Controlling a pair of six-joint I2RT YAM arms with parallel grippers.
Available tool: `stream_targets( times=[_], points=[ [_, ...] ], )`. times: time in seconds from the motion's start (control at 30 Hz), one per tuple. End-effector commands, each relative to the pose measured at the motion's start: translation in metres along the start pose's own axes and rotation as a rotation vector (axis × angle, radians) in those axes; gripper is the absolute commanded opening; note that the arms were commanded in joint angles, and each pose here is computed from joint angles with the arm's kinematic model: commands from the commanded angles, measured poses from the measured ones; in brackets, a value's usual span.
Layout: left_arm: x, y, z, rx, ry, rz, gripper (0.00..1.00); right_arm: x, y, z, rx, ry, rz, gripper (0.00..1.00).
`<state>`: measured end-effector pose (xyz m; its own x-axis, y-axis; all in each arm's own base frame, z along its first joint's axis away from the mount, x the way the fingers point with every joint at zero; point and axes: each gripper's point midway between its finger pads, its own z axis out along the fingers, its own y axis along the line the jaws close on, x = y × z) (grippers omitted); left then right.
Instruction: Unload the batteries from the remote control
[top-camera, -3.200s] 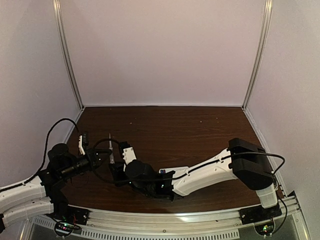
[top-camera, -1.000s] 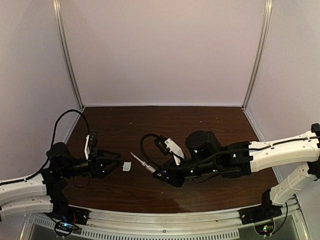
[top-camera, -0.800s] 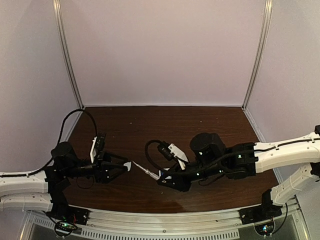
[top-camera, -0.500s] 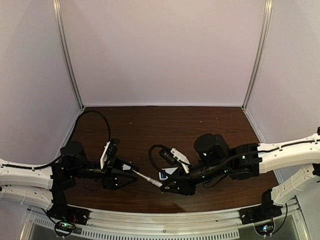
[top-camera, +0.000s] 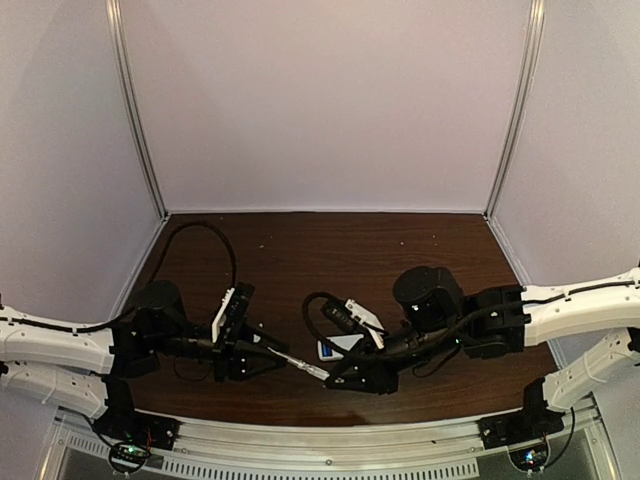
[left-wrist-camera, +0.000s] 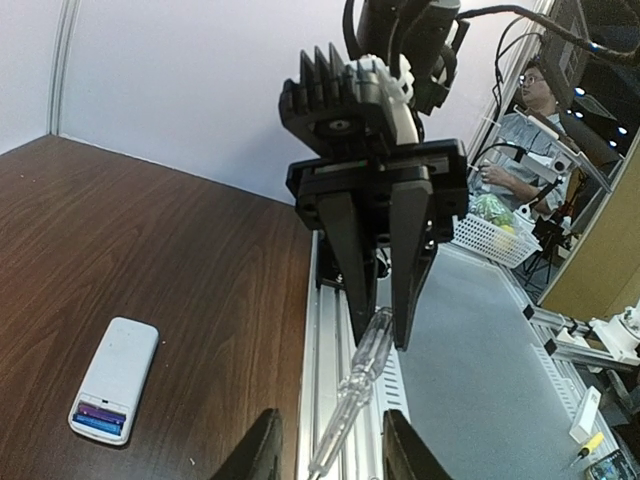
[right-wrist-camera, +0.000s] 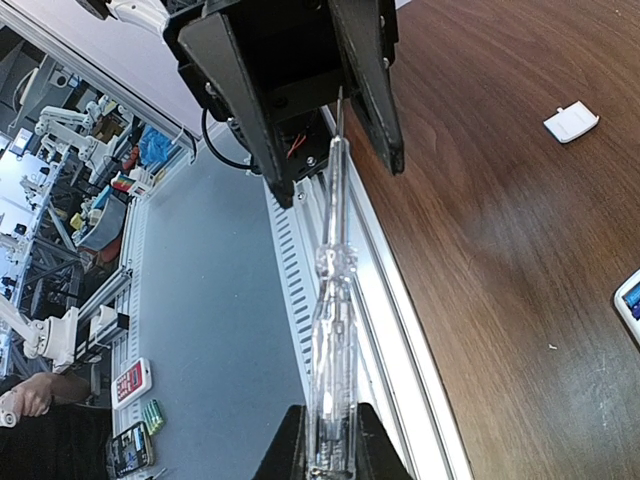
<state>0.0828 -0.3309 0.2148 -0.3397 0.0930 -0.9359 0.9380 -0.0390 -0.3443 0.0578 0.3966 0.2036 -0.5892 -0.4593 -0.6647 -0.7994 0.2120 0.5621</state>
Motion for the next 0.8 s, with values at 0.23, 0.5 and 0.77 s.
stream_targets(
  times=[0.23, 0.5, 0.77],
  points=[
    [-0.011, -0.01, 0.011, 0.045, -0.003, 0.05, 0.22, 0.003, 0.0, -0.007, 0.012, 0.005, 0.006, 0.0],
    [-0.009, -0.013, 0.013, 0.067, 0.007, 0.048, 0.2, -0.001, 0.001, -0.013, 0.021, -0.015, 0.002, 0.0],
    [-0.008, -0.015, 0.018, 0.069, 0.016, 0.044, 0.0, -0.001, -0.001, -0.015, 0.037, -0.022, 0.003, 0.0]
  ],
)
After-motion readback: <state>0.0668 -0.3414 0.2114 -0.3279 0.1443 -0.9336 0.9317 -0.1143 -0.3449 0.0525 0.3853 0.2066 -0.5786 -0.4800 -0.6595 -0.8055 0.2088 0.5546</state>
